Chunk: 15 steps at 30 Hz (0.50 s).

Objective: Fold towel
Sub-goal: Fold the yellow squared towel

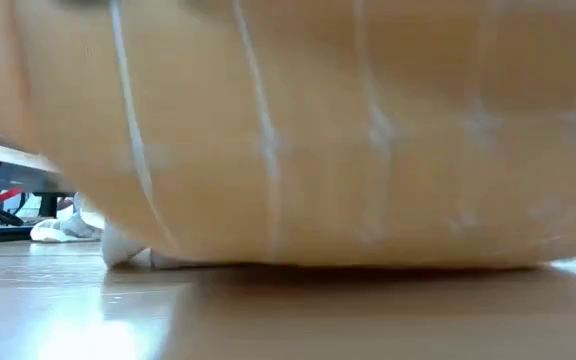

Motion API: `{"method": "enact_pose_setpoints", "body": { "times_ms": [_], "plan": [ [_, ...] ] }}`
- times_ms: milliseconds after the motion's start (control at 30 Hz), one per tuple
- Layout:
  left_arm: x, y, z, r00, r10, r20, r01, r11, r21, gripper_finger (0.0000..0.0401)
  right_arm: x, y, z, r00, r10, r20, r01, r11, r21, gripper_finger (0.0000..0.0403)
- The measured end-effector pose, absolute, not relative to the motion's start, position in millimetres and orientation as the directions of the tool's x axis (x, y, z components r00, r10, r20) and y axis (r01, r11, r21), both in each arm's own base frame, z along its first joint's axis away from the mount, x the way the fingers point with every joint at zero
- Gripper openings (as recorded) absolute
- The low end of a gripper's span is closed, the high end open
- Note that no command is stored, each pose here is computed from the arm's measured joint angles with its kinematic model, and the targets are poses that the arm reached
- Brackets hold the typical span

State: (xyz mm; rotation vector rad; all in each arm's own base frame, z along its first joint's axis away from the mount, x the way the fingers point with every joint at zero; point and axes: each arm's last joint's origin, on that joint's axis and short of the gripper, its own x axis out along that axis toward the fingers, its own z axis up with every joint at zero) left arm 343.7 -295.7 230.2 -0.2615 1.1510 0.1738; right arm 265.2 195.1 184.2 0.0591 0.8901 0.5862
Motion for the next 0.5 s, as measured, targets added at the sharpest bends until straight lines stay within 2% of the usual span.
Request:
{"method": "enact_pose_setpoints", "body": {
  "times_ms": [133,233,333,500],
  "plan": [
    [357.8,-279.4,211.6,0.371,-0.033,-0.928,-0.244,0.961,-0.132,0.0001,262.3,194.9,181.9,0.460,0.494,-0.738,-0.422,0.853,0.307,0.0000],
    [363.6,-265.1,205.4,0.338,-0.015,-0.941,-0.235,0.967,-0.100,0.0001,260.7,190.6,178.4,0.470,0.419,-0.777,-0.328,0.900,0.287,0.0000],
    [369.2,-252.0,206.5,0.338,-0.002,-0.941,-0.214,0.974,-0.079,0.0001,258.4,186.4,174.9,0.466,0.349,-0.813,-0.234,0.935,0.268,0.0000],
    [375.9,-228.3,210.5,0.325,0.026,-0.945,-0.202,0.978,-0.043,0.0000,257.3,184.3,174.7,0.474,0.310,-0.824,-0.191,0.950,0.247,0.0000]
  ]
}}
